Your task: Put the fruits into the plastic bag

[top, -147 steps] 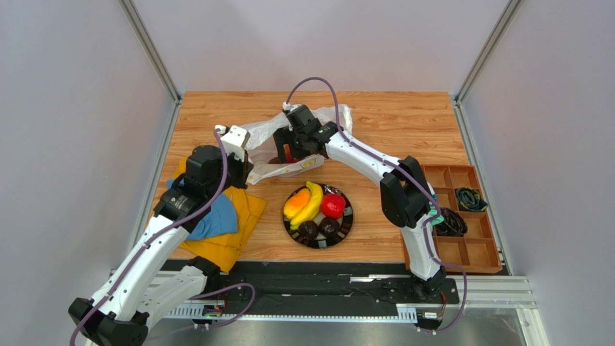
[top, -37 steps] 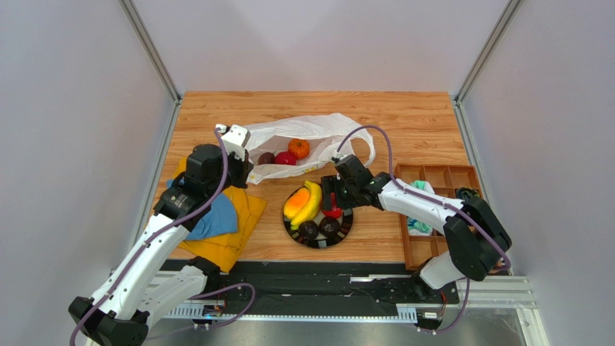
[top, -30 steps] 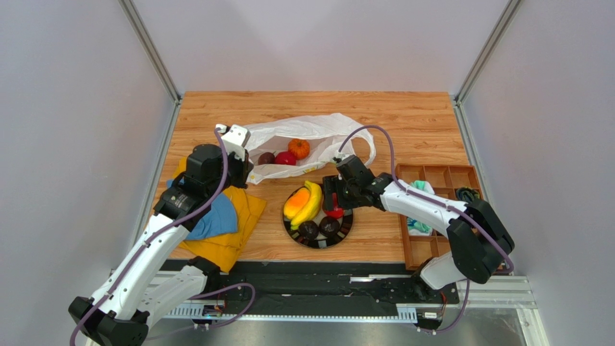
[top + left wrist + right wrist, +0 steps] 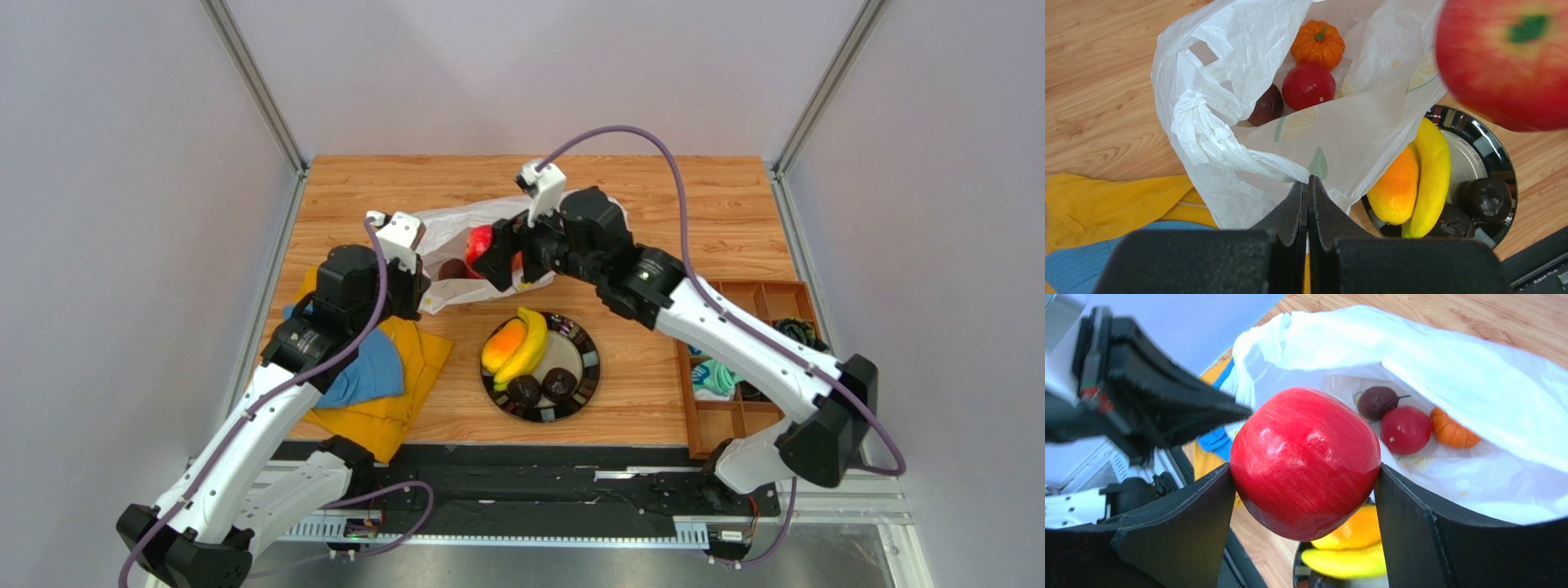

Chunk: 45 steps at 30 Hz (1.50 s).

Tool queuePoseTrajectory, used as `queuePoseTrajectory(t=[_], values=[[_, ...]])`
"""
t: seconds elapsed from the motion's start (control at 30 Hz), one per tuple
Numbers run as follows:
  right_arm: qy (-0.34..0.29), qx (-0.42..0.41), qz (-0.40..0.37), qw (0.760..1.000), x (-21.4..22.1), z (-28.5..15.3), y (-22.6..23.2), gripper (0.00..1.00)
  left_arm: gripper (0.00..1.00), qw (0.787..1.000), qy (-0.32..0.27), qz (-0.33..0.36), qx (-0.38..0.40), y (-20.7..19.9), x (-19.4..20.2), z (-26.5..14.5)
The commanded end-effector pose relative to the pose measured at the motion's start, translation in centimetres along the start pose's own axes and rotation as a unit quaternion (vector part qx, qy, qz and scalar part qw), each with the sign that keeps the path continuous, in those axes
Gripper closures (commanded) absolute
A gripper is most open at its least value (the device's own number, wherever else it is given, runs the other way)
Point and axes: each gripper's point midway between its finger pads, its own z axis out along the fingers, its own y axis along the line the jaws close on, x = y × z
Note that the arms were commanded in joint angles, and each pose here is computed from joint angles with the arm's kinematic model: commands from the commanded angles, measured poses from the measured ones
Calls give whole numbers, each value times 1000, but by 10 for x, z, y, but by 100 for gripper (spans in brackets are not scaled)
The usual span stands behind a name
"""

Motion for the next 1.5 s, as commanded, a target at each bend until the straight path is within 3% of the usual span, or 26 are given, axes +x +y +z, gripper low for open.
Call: queuePoseTrajectory(t=[0.0, 0.33, 0.67, 1.03, 1.13, 1.17, 1.2, 1.3, 1.47], values=[[-6, 6, -23, 1000, -24, 42, -3, 53, 100, 1000, -26, -2, 2, -2, -20, -6], [83, 74, 10, 994, 20, 104, -62, 53, 100, 1000, -28, -3, 7, -3, -21, -7], [120, 147, 28, 981, 54, 129, -125, 52, 100, 1000, -29, -3, 6, -3, -22, -7], [170, 200, 34, 964, 103, 146, -159, 48, 100, 1000, -29, -2, 5, -3, -21, -7], [179, 194, 41, 964, 110, 147, -157, 42, 100, 1000, -29, -2, 5, -3, -21, -7], [182, 192, 44, 963, 112, 147, -156, 37, 100, 1000, -28, -3, 5, -3, -21, -7], [183, 192, 45, 963, 112, 146, -156, 23, 100, 1000, -28, -2, 5, -3, -21, -7], [188, 183, 47, 964, 114, 147, -153, 10, 100, 1000, -30, -2, 5, -3, -22, -8], [190, 183, 49, 963, 114, 145, -151, 0, 100, 999, -32, -3, 6, -3, -23, -9]])
